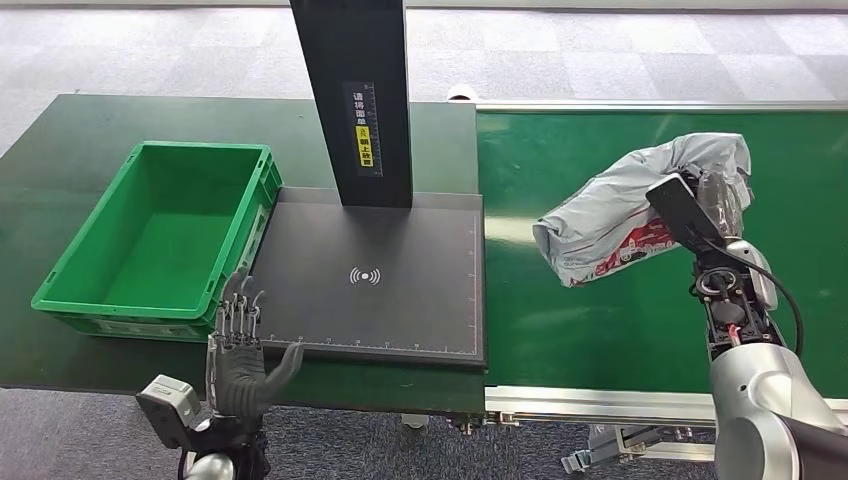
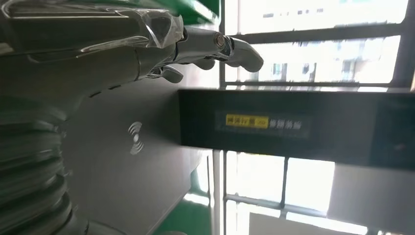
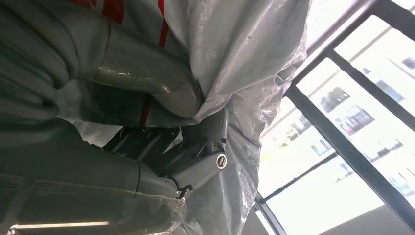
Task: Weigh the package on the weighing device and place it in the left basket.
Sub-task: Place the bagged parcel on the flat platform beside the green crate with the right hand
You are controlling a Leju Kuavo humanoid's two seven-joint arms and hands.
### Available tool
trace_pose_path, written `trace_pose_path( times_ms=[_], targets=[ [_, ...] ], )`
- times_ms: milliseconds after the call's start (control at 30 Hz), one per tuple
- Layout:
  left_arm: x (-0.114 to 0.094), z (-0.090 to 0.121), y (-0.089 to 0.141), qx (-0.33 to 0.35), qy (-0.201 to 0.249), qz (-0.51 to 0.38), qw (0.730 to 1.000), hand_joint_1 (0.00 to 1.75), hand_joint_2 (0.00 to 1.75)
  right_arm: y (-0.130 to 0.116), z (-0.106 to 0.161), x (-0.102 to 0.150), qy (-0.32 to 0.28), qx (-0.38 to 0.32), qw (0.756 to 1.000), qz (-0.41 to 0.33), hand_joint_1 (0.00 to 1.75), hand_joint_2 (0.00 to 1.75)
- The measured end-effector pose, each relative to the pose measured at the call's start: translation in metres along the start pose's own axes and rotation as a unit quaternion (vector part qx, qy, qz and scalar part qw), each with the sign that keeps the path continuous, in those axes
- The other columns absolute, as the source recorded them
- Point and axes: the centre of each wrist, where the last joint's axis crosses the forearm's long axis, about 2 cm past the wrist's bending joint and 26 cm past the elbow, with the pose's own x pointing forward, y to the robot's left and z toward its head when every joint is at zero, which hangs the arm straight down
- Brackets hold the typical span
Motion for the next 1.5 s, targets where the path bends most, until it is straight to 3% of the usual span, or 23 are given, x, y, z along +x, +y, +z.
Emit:
trace_pose_path(
  times_ms=[167,300,400,600,867,1100,1500],
  targets=[
    [0.009,-0.009,0.002,0.063,-0.037,-0.013,0.997,0.00,1.75,0.007,-0.006,0.017,-0.061,-0.011,0.983,-0.171,1.75,1.75],
    [0.010,-0.014,0.001,0.069,-0.044,-0.009,0.997,0.00,1.75,0.018,-0.005,0.029,-0.096,0.047,0.918,-0.381,1.75,1.75],
    [0.010,-0.016,-0.002,0.071,-0.045,-0.008,0.996,0.00,1.75,0.030,-0.005,0.036,-0.100,0.067,0.879,-0.460,1.75,1.75],
    [0.005,-0.022,-0.010,0.068,-0.040,-0.001,0.997,0.00,1.75,0.069,-0.006,0.061,-0.107,0.087,0.872,-0.470,1.75,1.75],
    [0.000,-0.032,-0.022,0.045,-0.034,0.018,0.998,0.00,1.75,0.126,-0.006,0.110,-0.103,0.124,0.891,-0.425,1.75,1.75],
    [-0.003,-0.040,-0.033,0.028,-0.030,0.029,0.999,0.00,1.75,0.166,0.000,0.143,-0.061,0.204,0.889,-0.405,1.75,1.75],
    [-0.007,-0.041,-0.035,0.022,-0.024,0.029,0.999,0.00,1.75,0.182,0.006,0.152,-0.054,0.230,0.885,-0.401,1.75,1.75]
  ],
)
